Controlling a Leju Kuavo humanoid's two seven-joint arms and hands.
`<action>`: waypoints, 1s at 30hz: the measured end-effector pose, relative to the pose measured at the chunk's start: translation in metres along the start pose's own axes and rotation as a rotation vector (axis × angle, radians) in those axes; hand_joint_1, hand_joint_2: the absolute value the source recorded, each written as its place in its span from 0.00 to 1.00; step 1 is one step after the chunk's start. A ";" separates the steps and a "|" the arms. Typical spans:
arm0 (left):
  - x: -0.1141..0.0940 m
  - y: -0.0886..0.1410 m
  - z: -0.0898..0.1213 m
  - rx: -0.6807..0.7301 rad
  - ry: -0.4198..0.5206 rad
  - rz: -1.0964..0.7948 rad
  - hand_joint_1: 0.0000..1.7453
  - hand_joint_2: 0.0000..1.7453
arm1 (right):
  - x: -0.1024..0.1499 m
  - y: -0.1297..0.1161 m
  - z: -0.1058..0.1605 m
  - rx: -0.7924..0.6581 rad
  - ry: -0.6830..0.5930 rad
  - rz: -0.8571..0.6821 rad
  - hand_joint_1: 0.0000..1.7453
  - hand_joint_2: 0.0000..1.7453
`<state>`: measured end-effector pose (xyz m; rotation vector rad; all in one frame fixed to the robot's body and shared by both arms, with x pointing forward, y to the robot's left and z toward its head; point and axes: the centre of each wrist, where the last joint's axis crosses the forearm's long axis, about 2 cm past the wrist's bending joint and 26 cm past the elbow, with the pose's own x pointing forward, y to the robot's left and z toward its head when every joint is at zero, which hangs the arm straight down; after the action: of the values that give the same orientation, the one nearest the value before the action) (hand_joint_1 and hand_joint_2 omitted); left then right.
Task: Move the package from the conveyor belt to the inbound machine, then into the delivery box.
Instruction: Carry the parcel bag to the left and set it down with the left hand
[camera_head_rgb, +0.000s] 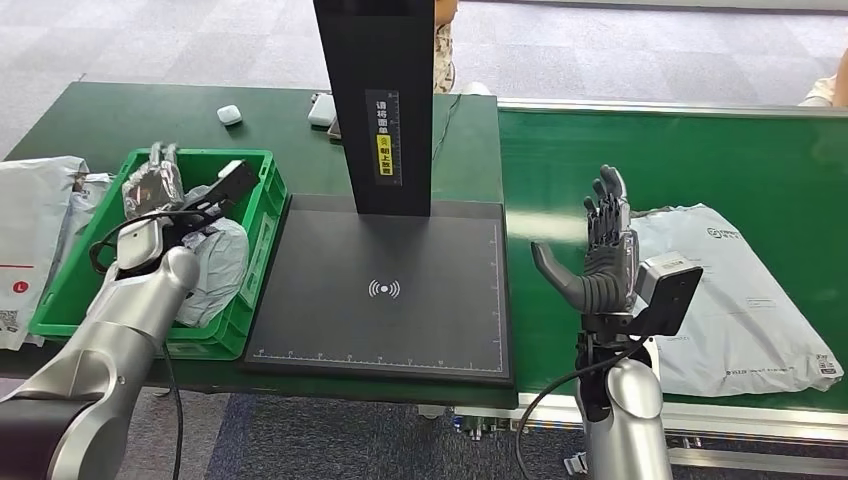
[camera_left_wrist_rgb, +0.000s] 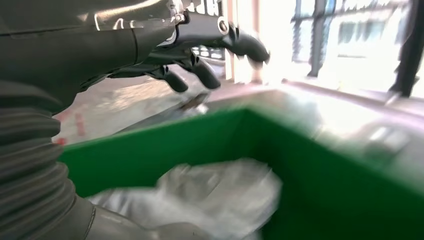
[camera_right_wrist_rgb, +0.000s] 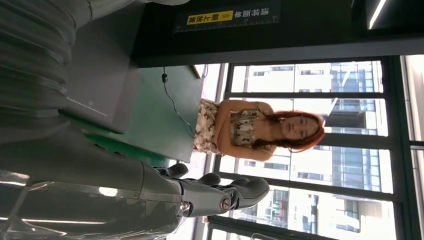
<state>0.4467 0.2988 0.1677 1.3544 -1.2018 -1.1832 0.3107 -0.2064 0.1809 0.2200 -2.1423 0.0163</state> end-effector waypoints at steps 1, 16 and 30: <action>0.004 0.006 -0.001 0.081 -0.045 0.070 0.00 1.00 | 0.001 -0.001 0.001 -0.006 -0.001 0.001 0.00 1.00; 0.073 0.069 0.079 0.838 -0.442 0.701 0.00 1.00 | 0.007 -0.007 0.001 -0.046 -0.007 0.015 0.00 1.00; 0.125 0.068 0.112 0.273 -0.804 1.579 0.00 1.00 | 0.006 -0.002 -0.006 0.026 -0.003 0.039 0.00 1.00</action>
<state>0.3354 0.1641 0.2155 -0.2681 -2.3109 -0.2886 0.3129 -0.2083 0.1896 0.1935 -2.1507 0.0669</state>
